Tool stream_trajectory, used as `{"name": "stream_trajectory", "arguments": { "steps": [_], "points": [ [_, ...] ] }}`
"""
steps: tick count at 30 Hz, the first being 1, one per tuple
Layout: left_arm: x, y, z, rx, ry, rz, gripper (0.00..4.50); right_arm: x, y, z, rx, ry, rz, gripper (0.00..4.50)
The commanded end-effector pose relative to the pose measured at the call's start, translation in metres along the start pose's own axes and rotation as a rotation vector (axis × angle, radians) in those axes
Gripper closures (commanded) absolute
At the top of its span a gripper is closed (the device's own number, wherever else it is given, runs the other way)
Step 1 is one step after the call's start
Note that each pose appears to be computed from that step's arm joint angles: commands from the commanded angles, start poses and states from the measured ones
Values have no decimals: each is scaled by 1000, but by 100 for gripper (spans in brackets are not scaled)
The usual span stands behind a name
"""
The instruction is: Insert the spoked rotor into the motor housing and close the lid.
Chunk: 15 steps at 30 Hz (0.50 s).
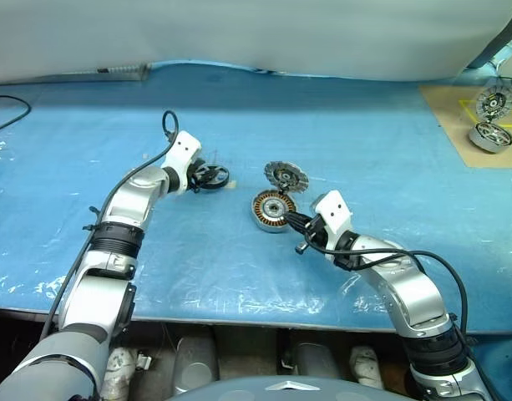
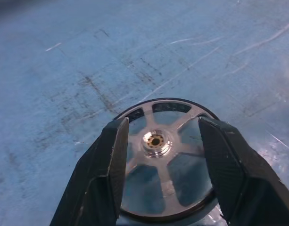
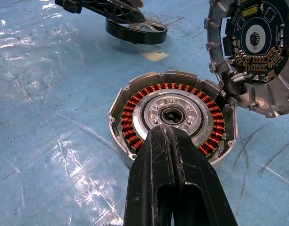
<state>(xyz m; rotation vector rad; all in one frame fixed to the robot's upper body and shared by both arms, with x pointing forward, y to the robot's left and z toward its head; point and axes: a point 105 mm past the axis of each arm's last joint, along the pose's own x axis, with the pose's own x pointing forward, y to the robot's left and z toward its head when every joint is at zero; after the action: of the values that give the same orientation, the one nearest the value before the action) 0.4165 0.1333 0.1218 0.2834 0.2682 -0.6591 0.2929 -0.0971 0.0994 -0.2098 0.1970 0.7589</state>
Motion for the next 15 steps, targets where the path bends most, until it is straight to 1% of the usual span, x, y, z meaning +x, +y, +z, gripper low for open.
{"name": "stream_trajectory", "arguments": {
  "steps": [1,7,10,11,15],
  "points": [
    [1,-1,7,15,-18,-6,201,-1,2,11,-23,-43,8,450],
    [1,-1,7,10,-15,-2,201,-2,1,10,-22,-41,4,450],
    [-1,0,8,9,-24,4,259,-2,1,10,-22,-39,5,450],
    [-1,0,9,11,-26,4,286,-2,1,10,-22,-39,7,450],
    [-2,0,11,10,-32,4,286,-1,1,9,-25,-37,12,450]
  ]
}}
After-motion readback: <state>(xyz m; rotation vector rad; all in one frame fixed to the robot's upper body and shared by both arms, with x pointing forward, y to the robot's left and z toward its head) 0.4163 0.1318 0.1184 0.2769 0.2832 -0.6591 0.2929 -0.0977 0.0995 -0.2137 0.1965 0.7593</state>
